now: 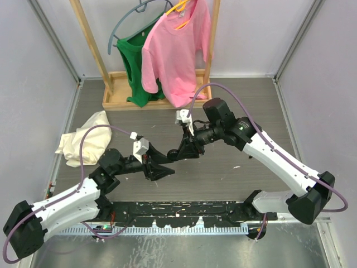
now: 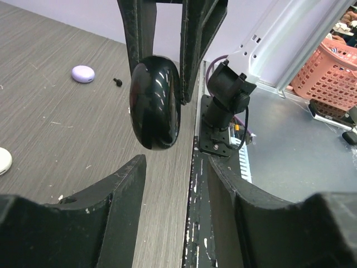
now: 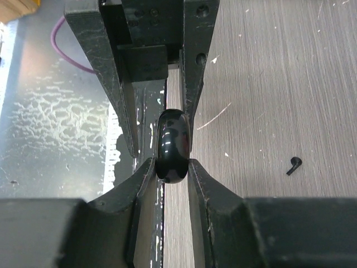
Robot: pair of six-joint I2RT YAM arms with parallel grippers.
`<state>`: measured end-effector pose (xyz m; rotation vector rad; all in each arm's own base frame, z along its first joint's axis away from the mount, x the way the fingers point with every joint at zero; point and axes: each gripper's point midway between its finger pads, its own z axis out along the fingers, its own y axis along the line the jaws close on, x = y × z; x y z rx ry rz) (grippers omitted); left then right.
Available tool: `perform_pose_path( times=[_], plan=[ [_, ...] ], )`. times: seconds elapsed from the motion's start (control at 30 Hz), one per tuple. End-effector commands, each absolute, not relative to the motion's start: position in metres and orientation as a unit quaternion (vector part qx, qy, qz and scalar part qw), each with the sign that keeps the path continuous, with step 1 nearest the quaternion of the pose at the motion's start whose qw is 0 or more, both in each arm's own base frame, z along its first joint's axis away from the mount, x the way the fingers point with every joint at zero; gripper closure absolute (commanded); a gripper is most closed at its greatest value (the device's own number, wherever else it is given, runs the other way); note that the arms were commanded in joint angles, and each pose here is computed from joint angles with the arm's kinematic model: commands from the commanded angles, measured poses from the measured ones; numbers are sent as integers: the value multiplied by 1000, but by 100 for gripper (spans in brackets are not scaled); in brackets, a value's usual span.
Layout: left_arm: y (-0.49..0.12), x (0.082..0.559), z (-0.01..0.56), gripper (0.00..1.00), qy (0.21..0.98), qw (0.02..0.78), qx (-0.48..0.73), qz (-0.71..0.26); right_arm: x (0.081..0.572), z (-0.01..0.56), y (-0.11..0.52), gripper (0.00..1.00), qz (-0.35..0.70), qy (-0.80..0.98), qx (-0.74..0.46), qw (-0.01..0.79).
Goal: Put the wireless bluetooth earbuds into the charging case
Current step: Pick up the charging case at the center of the board.
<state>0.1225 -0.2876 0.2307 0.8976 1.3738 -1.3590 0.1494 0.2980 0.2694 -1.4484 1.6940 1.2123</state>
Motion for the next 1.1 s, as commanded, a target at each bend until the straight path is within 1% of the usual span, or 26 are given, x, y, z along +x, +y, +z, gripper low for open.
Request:
perform_pose_path(
  times=[0.0,0.2,0.33,0.53,0.7,0.83,0.93,1.0,1.03,1.07],
  plan=[
    [-290,122,264,51,512,520,386,-564,140,276,296,96,430,632,-576,290],
    [-291,122,272,52,497,530,381,-572,133,273,302,96,413,635,-590,279],
    [-293,121,275,56,489,531,380,-578,129,273,305,96,405,637,-596,275],
    [-293,120,275,64,485,529,379,-583,129,275,308,96,401,636,-598,278],
    [-295,120,272,67,486,523,383,-585,129,277,310,96,399,634,-599,282],
    [-297,121,271,77,487,520,387,-585,129,276,312,95,394,637,-600,280],
    [-298,120,271,88,483,520,392,-585,129,274,313,92,391,639,-602,276],
    [-299,119,270,97,479,521,400,-583,129,275,314,85,391,638,-602,279],
    [-299,119,268,100,477,521,405,-581,130,276,314,80,390,637,-601,283],
    [-298,119,266,100,476,523,408,-577,131,278,313,75,388,637,-599,289]
  ],
)
